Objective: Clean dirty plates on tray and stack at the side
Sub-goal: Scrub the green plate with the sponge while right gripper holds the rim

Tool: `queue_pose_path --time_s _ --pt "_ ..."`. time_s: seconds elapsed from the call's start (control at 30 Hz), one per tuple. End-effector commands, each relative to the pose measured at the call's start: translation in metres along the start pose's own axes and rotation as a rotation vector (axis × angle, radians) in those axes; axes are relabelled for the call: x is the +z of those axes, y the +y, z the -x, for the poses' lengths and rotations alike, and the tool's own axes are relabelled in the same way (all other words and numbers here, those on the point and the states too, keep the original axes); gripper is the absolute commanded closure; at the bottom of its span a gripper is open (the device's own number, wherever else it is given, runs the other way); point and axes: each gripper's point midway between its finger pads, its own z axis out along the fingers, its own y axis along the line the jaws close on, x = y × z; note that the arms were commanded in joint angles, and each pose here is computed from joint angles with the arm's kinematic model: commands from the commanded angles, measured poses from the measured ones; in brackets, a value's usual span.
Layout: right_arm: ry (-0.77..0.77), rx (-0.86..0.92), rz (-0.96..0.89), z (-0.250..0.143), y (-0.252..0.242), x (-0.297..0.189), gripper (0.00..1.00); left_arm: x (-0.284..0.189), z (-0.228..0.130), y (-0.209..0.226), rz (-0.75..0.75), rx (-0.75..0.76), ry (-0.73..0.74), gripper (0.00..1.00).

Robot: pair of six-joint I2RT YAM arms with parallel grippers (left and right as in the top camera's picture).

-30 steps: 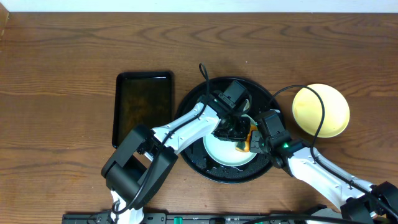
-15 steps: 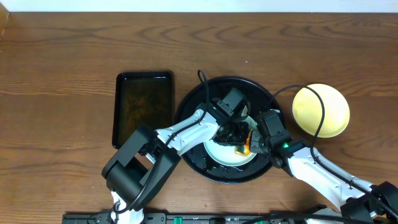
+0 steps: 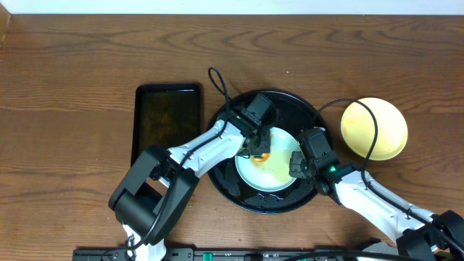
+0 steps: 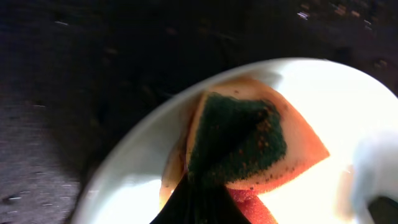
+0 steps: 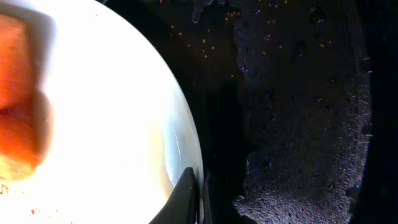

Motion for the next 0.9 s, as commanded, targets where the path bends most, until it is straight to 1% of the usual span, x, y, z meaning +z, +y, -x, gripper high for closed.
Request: queue_pose_path --time_s 0.0,0.1,0.17,0.27,0.37,0.43,0.6,0.7,0.87 --pt "0.080 -0.007 -0.047 -0.025 -0.013 0.009 0.99 0.012 -0.005 0.047 0.161 0.025 0.022 0.93" --pt "0.080 -0.007 -0.047 -0.025 -0.013 0.009 0.99 -0.009 -0.007 0.017 0.025 0.179 0.036 0.93" --pt "0.080 -0.007 -0.046 -0.025 -0.013 0.009 0.99 -0.027 -0.006 0.003 -0.029 0.228 0.012 0.92" --pt "0.080 -0.007 -0.047 -0.025 -0.013 0.009 0.99 -0.057 -0.003 -0.010 -0.074 0.278 -0.049 0.93" --pt "0.080 -0.007 -0.046 -0.025 -0.013 0.009 0.99 -0.071 -0.003 -0.016 -0.093 0.292 -0.074 0.93" --pt "0.080 -0.007 -0.046 -0.025 -0.013 0.009 0.99 -0.072 -0.006 -0.018 -0.093 0.299 -0.069 0.93" --pt "0.080 -0.007 -0.046 -0.025 -0.013 0.009 0.99 -0.056 -0.023 -0.024 -0.078 0.334 -0.018 0.93" --pt "0.080 -0.007 -0.046 -0.025 -0.013 0.009 0.99 -0.041 -0.038 -0.031 -0.067 0.363 0.023 0.93" --pt "0.080 -0.007 -0.046 -0.025 -0.013 0.009 0.99 -0.013 -0.054 -0.043 -0.061 0.365 0.061 0.93"
